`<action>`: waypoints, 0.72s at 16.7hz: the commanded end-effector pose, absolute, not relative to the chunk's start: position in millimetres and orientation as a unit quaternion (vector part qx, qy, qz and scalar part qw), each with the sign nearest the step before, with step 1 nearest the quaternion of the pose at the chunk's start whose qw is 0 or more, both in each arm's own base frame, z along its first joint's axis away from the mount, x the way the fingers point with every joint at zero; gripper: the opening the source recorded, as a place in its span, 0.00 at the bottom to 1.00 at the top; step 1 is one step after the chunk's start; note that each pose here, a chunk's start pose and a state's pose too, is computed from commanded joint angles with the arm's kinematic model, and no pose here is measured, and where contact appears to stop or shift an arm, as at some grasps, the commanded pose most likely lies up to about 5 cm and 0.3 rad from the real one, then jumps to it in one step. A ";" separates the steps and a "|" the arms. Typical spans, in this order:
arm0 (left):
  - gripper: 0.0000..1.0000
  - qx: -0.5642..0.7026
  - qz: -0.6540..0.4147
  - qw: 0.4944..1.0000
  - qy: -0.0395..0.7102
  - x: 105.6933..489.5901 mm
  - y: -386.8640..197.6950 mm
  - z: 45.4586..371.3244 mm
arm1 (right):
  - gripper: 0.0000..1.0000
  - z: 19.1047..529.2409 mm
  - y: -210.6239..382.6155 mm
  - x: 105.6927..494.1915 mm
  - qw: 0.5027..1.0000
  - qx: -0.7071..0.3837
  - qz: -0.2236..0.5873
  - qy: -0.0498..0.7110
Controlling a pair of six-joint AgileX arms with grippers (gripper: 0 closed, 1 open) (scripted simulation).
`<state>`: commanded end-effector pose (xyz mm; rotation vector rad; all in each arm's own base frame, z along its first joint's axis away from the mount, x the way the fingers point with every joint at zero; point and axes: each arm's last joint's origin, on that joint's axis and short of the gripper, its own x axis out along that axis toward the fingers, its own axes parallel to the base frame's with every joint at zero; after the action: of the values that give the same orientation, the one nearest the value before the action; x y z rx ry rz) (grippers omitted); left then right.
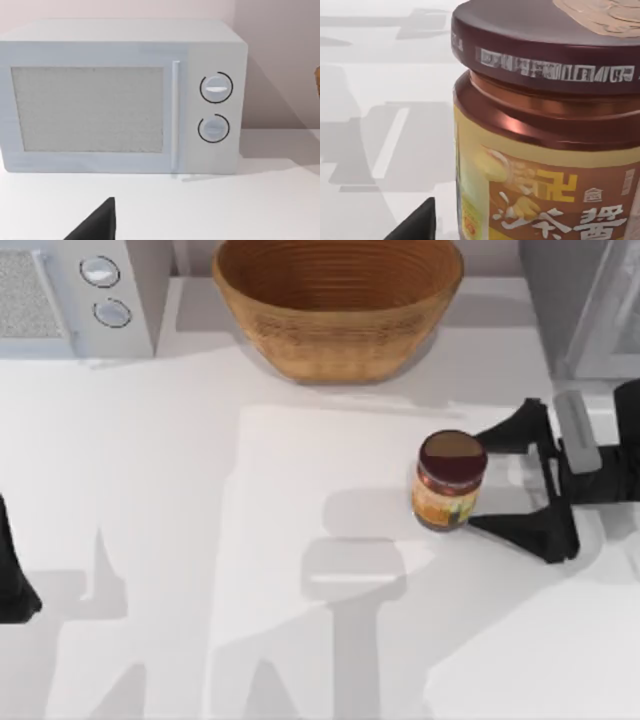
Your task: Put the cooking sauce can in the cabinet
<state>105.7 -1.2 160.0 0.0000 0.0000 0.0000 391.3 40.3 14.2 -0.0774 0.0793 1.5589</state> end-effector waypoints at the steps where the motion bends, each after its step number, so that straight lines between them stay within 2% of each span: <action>1: 1.00 0.000 0.000 1.000 0.000 105.7 -1.2 160.0 | 1.00 11.9 42.8 392.2 0.710 -0.035 0.703 0.036; 12: 1.00 0.000 0.000 1.000 0.000 105.7 -1.2 160.0 | 1.00 16.6 87.9 386.0 0.710 -0.036 0.703 0.036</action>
<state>105.7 -1.2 160.0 0.0000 0.0000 0.0000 386.0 87.9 16.6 -0.0791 0.0789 1.5599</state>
